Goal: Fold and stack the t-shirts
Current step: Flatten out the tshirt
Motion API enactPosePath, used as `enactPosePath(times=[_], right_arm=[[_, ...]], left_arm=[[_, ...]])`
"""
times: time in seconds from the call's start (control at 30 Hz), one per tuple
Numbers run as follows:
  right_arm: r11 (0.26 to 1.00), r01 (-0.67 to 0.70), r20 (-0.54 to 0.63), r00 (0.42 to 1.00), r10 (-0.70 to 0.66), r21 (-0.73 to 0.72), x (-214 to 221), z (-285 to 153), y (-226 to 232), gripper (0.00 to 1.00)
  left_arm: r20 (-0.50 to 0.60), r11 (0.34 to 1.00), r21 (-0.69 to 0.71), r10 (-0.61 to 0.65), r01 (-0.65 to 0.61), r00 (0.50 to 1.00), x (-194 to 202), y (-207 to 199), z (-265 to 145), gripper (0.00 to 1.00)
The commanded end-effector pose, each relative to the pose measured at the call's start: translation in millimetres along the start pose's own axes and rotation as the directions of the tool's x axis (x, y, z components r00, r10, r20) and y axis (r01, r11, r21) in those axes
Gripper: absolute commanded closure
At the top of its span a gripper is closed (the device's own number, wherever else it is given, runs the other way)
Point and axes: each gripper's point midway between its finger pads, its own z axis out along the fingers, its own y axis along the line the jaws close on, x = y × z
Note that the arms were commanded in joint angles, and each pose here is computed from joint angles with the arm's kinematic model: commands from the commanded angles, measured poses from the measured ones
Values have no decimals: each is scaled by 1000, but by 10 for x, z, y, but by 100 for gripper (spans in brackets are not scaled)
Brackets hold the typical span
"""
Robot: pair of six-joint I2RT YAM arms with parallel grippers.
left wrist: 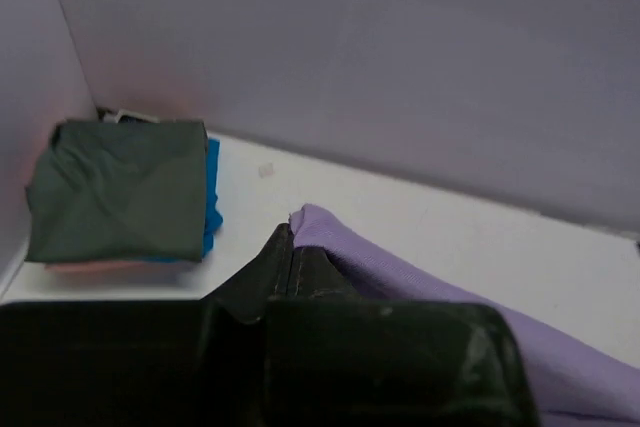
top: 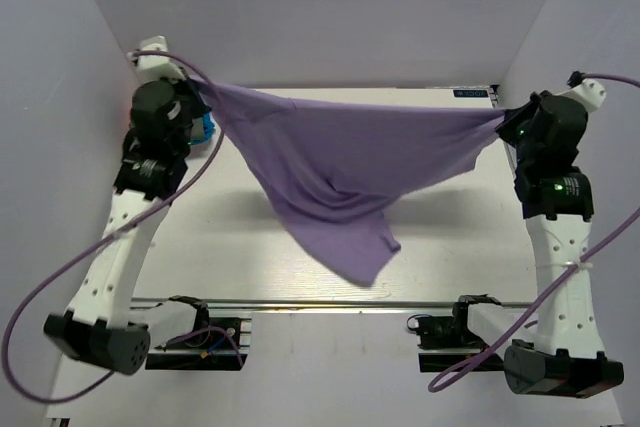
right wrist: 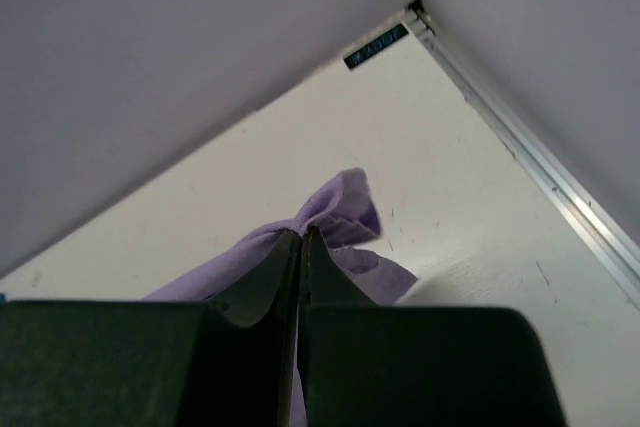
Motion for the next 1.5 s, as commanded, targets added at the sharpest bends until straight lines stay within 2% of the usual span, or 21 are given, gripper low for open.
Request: enactPosePath(times=[0.0, 0.1, 0.13, 0.17, 0.27, 0.37, 0.57, 0.73, 0.9, 1.0, 1.03, 1.1, 1.13, 1.2, 1.23, 1.27, 1.3, 1.43, 1.47], right_arm=[[1000, 9, 148, 989, -9, -3, -567, -329, 53, 100], [999, 32, 213, 977, -24, -34, -832, -575, 116, 100], [998, 24, 272, 962, -7, -57, -1049, -768, 161, 100], [997, 46, 295, 955, -23, -70, -1118, -873, 176, 100], [989, 62, 374, 928, -8, -134, -1396, -1253, 272, 100], [983, 92, 447, 894, -12, -158, -1623, -1616, 289, 100], [979, 97, 514, 858, 10, -180, -1800, -2076, 242, 100], [973, 101, 555, 831, 32, -207, -1860, -2360, 212, 100], [973, 97, 533, 845, 30, -208, -1792, -2290, 214, 100], [973, 92, 493, 870, 26, -214, -1664, -2120, 235, 100], [968, 89, 479, 877, 35, -234, -1609, -2098, 259, 100], [970, 77, 410, 912, 26, -231, -1337, -1751, 262, 100], [963, 67, 364, 931, 33, -259, -1123, -1583, 288, 100], [952, 43, 302, 952, 53, -302, -850, -1380, 328, 100], [951, 28, 223, 974, 44, -308, -418, -981, 299, 100], [950, 14, 194, 980, 49, -313, -269, -861, 288, 100], [946, -10, 127, 990, 54, -324, 153, -557, 241, 100], [955, -47, -17, 999, 44, -293, 968, 43, 76, 100], [963, -50, -84, 996, 28, -266, 1227, 283, 29, 100]], left_arm=[[147, 999, -35, -7, 12, 989, -679, 146, -440, 100], [238, 999, -15, -24, 28, 971, -1094, 195, -795, 100], [255, 1000, 0, -22, 22, 967, -1184, 188, -885, 100], [316, 999, 18, -49, 46, 948, -1434, 206, -1084, 100], [368, 998, 59, -52, 32, 928, -1707, 209, -1394, 100], [455, 995, 97, -68, 27, 888, -2069, 253, -1821, 100], [523, 990, 139, -95, 26, 847, -2310, 329, -2291, 100], [548, 985, 174, -110, 16, 829, -2449, 320, -2508, 100], [546, 982, 189, -110, 6, 830, -2454, 295, -2534, 100], [521, 981, 195, -106, 3, 847, -2343, 242, -2383, 100], [489, 981, 192, -102, 7, 866, -2218, 217, -2256, 100], [470, 979, 204, -105, 8, 877, -2104, 153, -2095, 100], [406, 979, 202, -88, 4, 910, -1808, 94, -1825, 100], [366, 980, 193, -114, 44, 924, -1547, 72, -1593, 100], [285, 986, 163, -90, 44, 954, -1131, 77, -1318, 100], [243, 991, 121, -87, 59, 966, -901, 113, -1129, 100], [151, 993, 92, -90, 76, 984, -426, 102, -821, 100], [-48, 994, 50, -96, 98, 994, 661, 70, -197, 100], [-126, 997, 25, -67, 71, 990, 1046, 67, 43, 100]])
